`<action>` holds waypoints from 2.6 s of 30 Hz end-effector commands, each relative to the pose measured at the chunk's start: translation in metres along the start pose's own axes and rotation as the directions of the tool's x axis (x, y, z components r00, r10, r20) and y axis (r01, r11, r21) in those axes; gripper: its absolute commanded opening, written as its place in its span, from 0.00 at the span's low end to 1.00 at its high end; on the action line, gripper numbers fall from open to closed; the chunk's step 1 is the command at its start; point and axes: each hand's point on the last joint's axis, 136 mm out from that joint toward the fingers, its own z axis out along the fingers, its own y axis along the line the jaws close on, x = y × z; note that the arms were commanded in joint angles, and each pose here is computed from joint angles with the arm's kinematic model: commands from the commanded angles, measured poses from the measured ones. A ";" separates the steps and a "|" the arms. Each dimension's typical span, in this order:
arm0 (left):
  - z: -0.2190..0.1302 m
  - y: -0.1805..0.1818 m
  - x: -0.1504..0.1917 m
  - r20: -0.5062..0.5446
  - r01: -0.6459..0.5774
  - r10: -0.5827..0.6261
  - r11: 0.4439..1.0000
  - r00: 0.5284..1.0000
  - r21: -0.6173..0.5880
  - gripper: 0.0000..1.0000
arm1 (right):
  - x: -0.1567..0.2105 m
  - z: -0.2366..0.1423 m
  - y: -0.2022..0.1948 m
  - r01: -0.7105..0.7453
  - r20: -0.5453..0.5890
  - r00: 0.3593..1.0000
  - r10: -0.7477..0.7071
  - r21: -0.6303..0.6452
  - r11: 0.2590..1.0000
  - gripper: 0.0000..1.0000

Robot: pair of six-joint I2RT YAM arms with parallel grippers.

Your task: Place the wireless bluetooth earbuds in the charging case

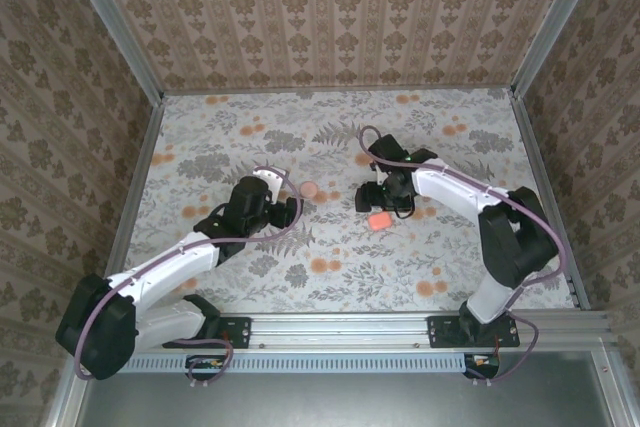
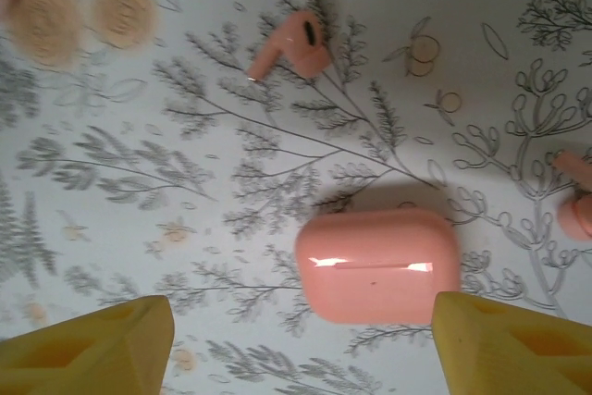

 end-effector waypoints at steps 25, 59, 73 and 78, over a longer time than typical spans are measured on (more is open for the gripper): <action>0.013 -0.007 0.004 -0.049 -0.001 0.002 1.000 0.999 0.016 0.76 | 0.026 0.047 -0.027 0.221 -0.309 0.939 -0.151 0.205 0.954 0.75; -0.023 -0.101 -0.045 0.463 -0.341 0.178 0.893 0.868 0.295 0.76 | -0.042 -0.135 0.114 0.192 0.444 0.865 0.234 -0.724 0.662 0.50; -0.034 -0.113 -0.073 0.586 -0.349 0.132 0.896 0.799 0.275 0.75 | -0.026 -0.146 0.133 0.160 0.362 0.884 0.297 -0.829 0.536 0.50; -0.037 -0.114 -0.083 0.608 -0.343 0.124 0.903 0.784 0.258 0.73 | -0.025 -0.146 0.141 0.159 0.348 0.890 0.293 -0.842 0.516 0.50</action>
